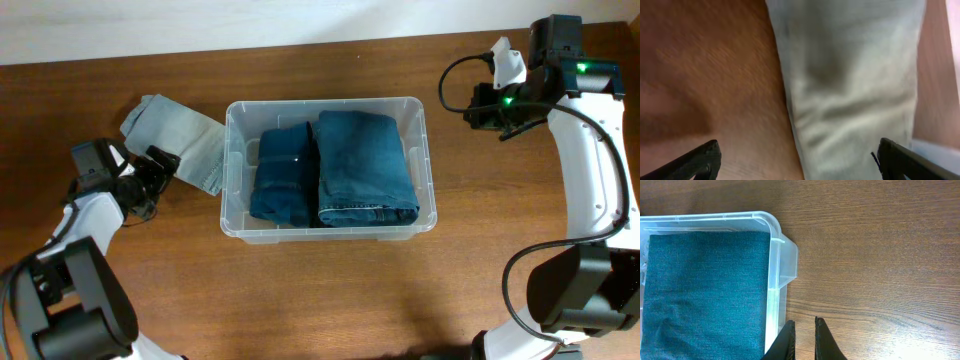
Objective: Pack container
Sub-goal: 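Move the left gripper to the light-blue jeans and grasp them, then place the light-blue jeans into the box's left half and release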
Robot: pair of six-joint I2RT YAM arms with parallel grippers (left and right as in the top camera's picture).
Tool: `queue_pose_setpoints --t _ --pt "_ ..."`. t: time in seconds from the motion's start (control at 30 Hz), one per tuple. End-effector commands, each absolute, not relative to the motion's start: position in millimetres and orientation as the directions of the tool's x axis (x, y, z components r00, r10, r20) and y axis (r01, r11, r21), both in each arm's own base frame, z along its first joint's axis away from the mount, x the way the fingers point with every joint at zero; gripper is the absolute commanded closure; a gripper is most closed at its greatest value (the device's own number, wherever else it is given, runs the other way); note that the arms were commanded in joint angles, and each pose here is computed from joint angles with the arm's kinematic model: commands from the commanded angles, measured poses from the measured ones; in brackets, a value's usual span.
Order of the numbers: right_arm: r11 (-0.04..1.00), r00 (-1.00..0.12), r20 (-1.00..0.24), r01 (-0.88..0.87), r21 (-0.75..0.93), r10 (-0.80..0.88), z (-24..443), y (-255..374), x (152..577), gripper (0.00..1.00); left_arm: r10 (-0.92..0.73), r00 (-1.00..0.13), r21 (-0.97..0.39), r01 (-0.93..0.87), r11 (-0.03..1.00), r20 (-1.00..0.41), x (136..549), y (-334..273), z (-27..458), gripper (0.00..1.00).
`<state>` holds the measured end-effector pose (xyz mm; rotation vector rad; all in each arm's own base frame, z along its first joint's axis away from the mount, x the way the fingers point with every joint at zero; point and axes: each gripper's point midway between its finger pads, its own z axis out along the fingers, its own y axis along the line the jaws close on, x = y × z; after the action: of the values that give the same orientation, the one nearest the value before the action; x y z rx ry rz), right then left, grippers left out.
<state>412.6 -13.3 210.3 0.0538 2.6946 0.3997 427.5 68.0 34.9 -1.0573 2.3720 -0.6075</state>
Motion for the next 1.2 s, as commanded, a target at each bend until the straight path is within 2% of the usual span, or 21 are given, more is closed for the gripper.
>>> queue_pose_setpoints --t 0.0,0.37,0.43,0.47,0.53,0.57,0.63,0.7,0.73,0.97,1.17 --pt "0.958 -0.913 -0.398 -0.033 0.284 0.086 211 -12 413 0.91 -0.81 -0.546 -0.574 -0.601 0.556 -0.213 437 70 19 0.01" --pt "0.958 -0.915 -0.395 -0.032 0.285 0.087 211 -12 413 0.91 -0.806 -0.554 -0.607 -0.572 0.552 -0.211 459 43 -4 0.0" --pt "0.958 -0.915 -0.395 -0.032 0.284 0.087 211 -12 413 0.91 -0.805 -0.552 -0.614 -0.563 0.553 -0.218 462 43 -2 0.03" --pt "0.958 -0.915 -0.395 -0.032 0.285 0.087 211 -12 413 0.91 -0.804 -0.553 -0.62 -0.557 0.553 -0.22 463 43 -1 0.11" --pt "0.958 -0.915 -0.395 -0.032 0.284 0.086 211 -12 413 0.91 -0.8 -0.558 -0.634 -0.543 0.551 -0.218 465 40 2 0.41" --pt "0.958 -0.915 -0.395 -0.032 0.284 0.086 211 -12 413 0.91 -0.8 -0.559 -0.636 -0.541 0.551 -0.218 465 40 2 0.59" --pt "0.958 -0.915 -0.395 -0.032 0.284 0.086 211 -12 413 0.91 -0.8 -0.56 -0.637 -0.54 0.55 -0.217 465 40 2 0.8" --pt "0.958 -0.914 -0.396 -0.032 0.284 0.086 211 -12 413 0.91 -0.797 -0.567 -0.646 -0.532 0.547 -0.208 465 37 3 0.97" --pt "0.958 -0.914 -0.396 -0.032 0.284 0.086 211 -12 413 0.91 -0.796 -0.569 -0.65 -0.527 0.547 -0.208 466 36 4 0.99" --pt "0.958 -0.914 -0.396 -0.032 0.284 0.086 211 -12 413 0.91 -0.764 -0.591 -0.713 -0.415 0.565 -0.261 477 29 40 1.0" --pt "0.958 -0.916 -0.392 -0.031 0.285 0.087 210 -12 412 0.91 -0.701 -0.535 -0.718 -0.23 0.657 -0.471 481 34 136 0.99"
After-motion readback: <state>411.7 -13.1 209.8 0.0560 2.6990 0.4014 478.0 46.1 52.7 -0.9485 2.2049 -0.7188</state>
